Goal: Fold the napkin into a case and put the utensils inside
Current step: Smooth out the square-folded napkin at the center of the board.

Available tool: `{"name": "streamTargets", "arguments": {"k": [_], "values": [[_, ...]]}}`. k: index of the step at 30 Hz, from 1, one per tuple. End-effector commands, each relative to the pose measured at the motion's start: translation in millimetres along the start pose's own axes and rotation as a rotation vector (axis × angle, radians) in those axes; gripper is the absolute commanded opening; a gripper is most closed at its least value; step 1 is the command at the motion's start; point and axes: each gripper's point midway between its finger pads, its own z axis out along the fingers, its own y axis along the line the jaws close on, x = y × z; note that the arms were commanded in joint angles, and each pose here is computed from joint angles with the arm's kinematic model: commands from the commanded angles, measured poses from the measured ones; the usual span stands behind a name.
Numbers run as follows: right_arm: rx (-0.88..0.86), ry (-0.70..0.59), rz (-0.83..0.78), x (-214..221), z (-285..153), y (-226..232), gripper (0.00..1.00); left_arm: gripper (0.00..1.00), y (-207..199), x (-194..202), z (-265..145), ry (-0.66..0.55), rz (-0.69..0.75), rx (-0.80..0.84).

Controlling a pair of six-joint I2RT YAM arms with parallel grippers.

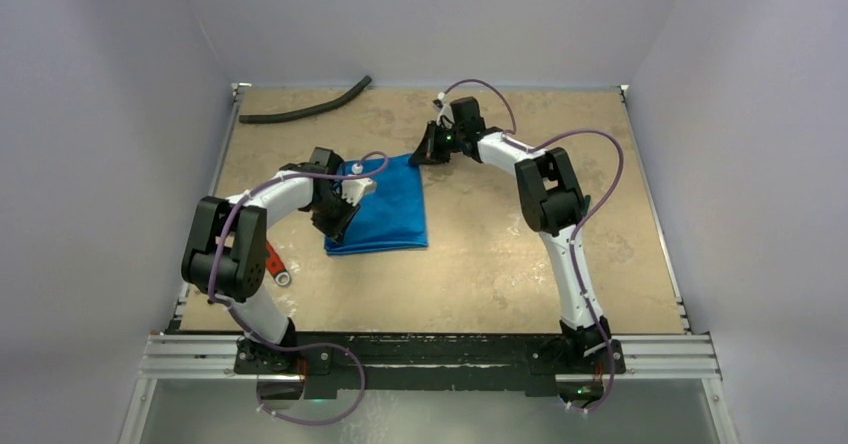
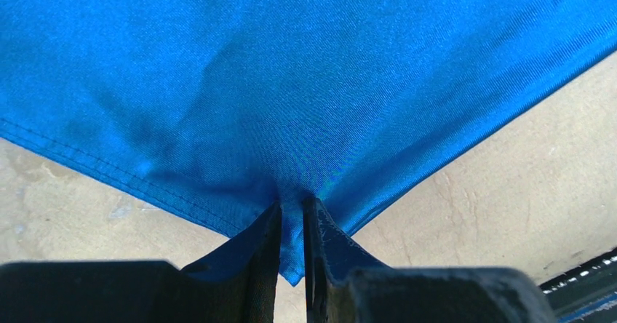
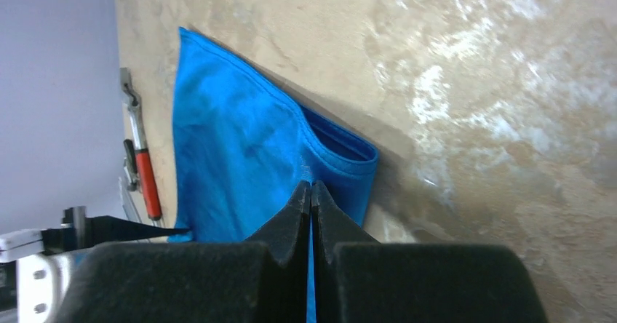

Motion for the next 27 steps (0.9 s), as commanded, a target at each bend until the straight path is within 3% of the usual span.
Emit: {"name": "streamTargets", "arguments": {"k": [1, 7, 15, 21, 23, 27], "values": [[0.046, -0.005, 0.02, 8, -3, -18, 0.0, 0.16, 21, -1, -3, -0.004, 0.057, -0.115], [0.165, -0.065, 0.072, 18, -28, -46, 0.0, 0.16, 42, -6, -8, -0.001, 0.111, -0.218], [0.249, -0.149, 0.114, 32, -66, -58, 0.0, 0.22, 38, -24, -19, -0.028, 0.119, -0.177], [0.225, -0.198, 0.061, 17, -81, -35, 0.0, 0.43, 23, -53, -55, -0.086, 0.107, -0.089], [0.214, -0.219, 0.048, 8, -86, -24, 0.01, 0.56, 25, -63, -67, -0.119, 0.082, -0.068], [0.183, -0.246, 0.039, -5, -94, -3, 0.07, 0.62, 38, -74, -76, -0.112, 0.028, -0.02]]}}
